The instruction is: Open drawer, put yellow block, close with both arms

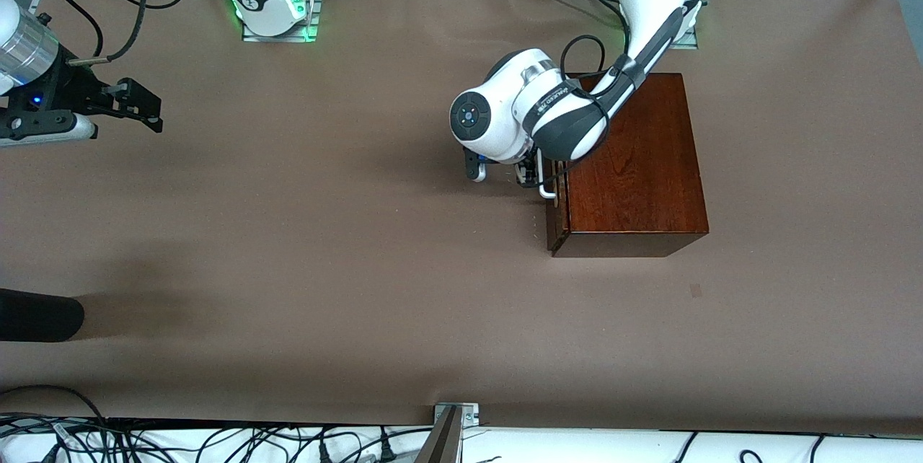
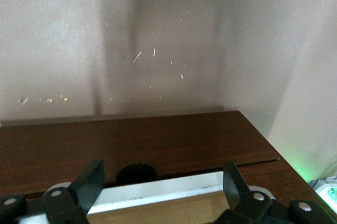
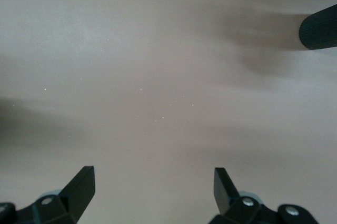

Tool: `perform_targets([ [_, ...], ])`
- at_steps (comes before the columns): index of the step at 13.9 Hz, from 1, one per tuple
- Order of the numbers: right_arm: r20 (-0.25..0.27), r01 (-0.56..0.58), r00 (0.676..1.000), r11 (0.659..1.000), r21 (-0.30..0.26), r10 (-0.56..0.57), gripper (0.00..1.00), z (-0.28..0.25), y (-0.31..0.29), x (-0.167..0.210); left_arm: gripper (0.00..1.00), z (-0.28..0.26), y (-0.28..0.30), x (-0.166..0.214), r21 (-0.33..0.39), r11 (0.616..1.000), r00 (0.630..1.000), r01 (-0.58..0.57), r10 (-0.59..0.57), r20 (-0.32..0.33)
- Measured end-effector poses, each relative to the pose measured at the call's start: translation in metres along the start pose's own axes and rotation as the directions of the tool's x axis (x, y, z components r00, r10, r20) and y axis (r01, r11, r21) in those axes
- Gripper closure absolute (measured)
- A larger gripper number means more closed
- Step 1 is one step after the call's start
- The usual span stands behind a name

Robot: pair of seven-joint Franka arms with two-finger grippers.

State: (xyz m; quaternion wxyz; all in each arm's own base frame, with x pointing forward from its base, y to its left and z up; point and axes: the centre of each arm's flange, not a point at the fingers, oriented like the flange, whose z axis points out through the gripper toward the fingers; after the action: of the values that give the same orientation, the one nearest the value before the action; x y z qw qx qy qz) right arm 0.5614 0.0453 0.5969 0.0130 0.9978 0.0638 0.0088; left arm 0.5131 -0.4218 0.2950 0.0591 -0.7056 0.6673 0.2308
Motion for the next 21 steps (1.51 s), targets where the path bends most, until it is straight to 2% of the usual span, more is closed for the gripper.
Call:
perform_targets([
  [6, 0.001, 0.0, 1.0, 1.0, 0.0, 0.0, 0.0, 0.0, 0.0, 0.0, 0.0, -0.011, 0.0, -0.006, 0.013, 1.0, 1.0, 0.004, -0.003, -0.015],
  [8, 0.0, 0.002, 1.0, 1.0, 0.0, -0.002, 0.0, 0.0, -0.001, 0.0, 0.0, -0.052, 0.0, -0.028, 0.016, 0.999, 0.995, 0.045, -0.043, -0.095],
  [10, -0.001, 0.003, 1.0, 1.0, 0.0, -0.003, 0.0, 0.0, -0.002, 0.0, 0.0, -0.1, -0.013, -0.09, 0.004, 0.991, 0.972, 0.136, -0.133, -0.196],
  [12, -0.001, 0.004, 1.0, 1.0, 0.0, -0.004, 0.0, -0.001, -0.002, 0.0, 0.0, -0.136, -0.034, -0.179, 0.015, 0.964, 0.931, 0.265, -0.251, -0.265],
  [14, -0.002, 0.005, 1.0, 1.0, 0.0, -0.005, 0.0, -0.001, -0.003, 0.0, 0.0, -0.156, -0.049, -0.269, -0.002, 0.915, 0.866, 0.403, -0.382, -0.321],
  [17, -0.003, 0.007, 1.0, 1.0, 0.0, -0.007, 0.0, -0.001, -0.004, 0.001, 0.0, -0.144, -0.064, -0.393, -0.142, 0.799, 0.714, 0.584, -0.59, -0.378],
  [19, -0.003, 0.008, 1.0, 1.0, 0.0, -0.008, 0.0, -0.002, -0.004, 0.001, 0.0, -0.125, -0.066, -0.447, -0.196, 0.711, 0.619, 0.675, -0.691, -0.373],
  [20, -0.003, 0.007, 1.0, 1.0, 0.0, -0.007, 0.0, -0.002, -0.004, 0.001, 0.0, -0.12, -0.063, -0.463, -0.208, 0.664, 0.568, 0.718, -0.732, -0.377],
  [21, -0.004, 0.007, 1.0, 1.0, 0.0, -0.007, 0.0, -0.002, -0.005, 0.001, 0.0, -0.119, -0.057, -0.471, -0.222, 0.603, 0.5, 0.766, -0.776, -0.384],
])
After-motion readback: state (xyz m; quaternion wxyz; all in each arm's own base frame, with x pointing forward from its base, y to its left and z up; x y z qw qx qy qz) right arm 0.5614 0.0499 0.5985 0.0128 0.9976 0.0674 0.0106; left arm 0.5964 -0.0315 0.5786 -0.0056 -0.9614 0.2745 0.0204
